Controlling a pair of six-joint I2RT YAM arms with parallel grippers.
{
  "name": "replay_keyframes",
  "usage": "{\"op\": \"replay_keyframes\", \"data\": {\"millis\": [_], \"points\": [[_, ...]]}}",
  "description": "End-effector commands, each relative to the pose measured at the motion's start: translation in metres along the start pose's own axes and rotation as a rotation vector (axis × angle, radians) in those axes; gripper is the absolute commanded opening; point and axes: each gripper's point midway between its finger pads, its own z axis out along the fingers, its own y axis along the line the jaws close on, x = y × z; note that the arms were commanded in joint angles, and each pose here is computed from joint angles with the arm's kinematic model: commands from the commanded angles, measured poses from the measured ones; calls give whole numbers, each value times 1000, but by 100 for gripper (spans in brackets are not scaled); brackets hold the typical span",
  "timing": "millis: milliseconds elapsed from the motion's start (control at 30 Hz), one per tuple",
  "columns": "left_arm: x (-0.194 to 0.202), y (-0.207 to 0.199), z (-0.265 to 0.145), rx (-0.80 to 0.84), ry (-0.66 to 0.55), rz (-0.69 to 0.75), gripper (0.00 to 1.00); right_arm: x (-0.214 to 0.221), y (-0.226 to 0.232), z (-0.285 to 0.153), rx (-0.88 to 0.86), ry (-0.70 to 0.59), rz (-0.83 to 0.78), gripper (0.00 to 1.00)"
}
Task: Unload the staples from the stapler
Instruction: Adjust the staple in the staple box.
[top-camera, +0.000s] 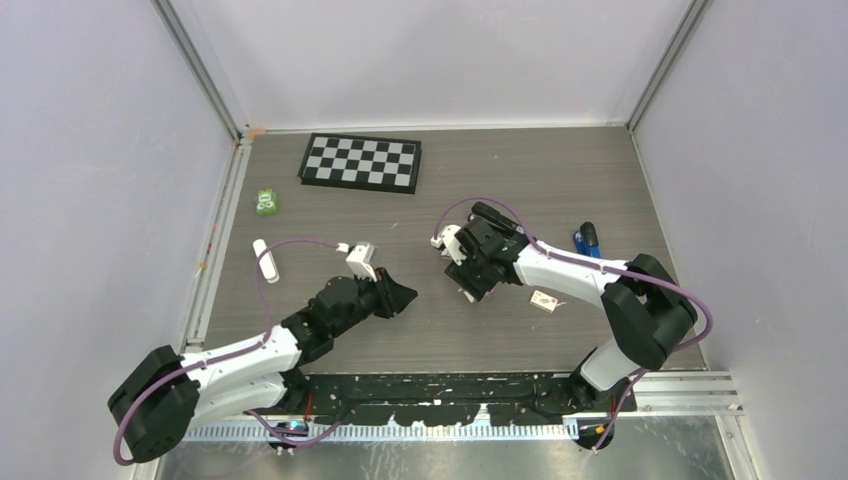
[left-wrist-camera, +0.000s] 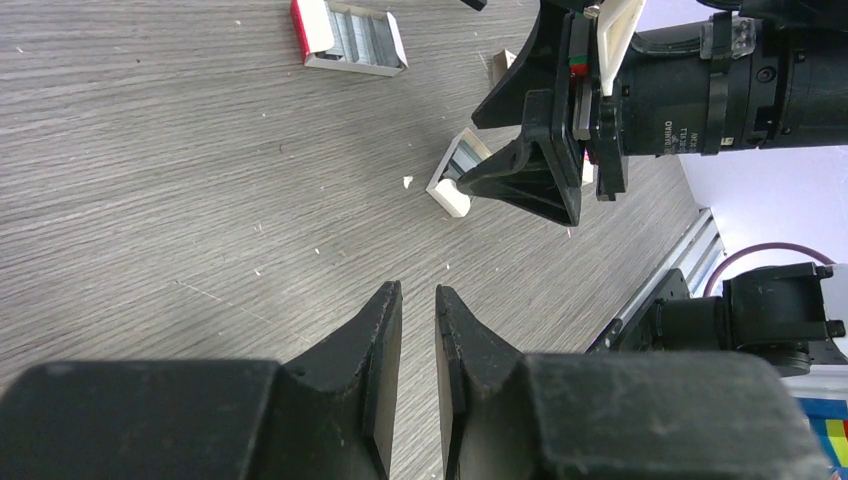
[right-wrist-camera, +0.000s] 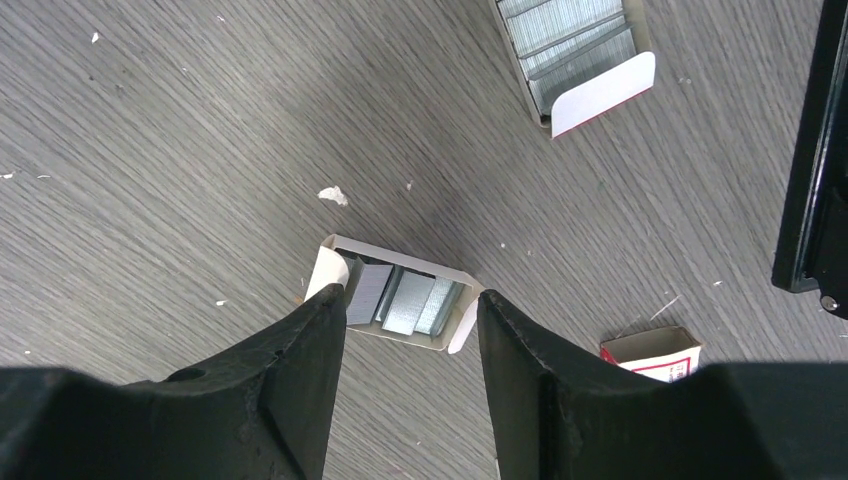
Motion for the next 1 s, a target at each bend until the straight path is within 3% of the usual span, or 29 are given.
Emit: {"op": "replay_keyframes", "data": {"millis": [0,967], "points": [[-13,-7,-1,24,-58,7,21,-22,-7,-5,34,-56,-13,56],[-14,-7,-3,22,-62,9,20,-18,-6,-3,27,-28,-25,57]]}}
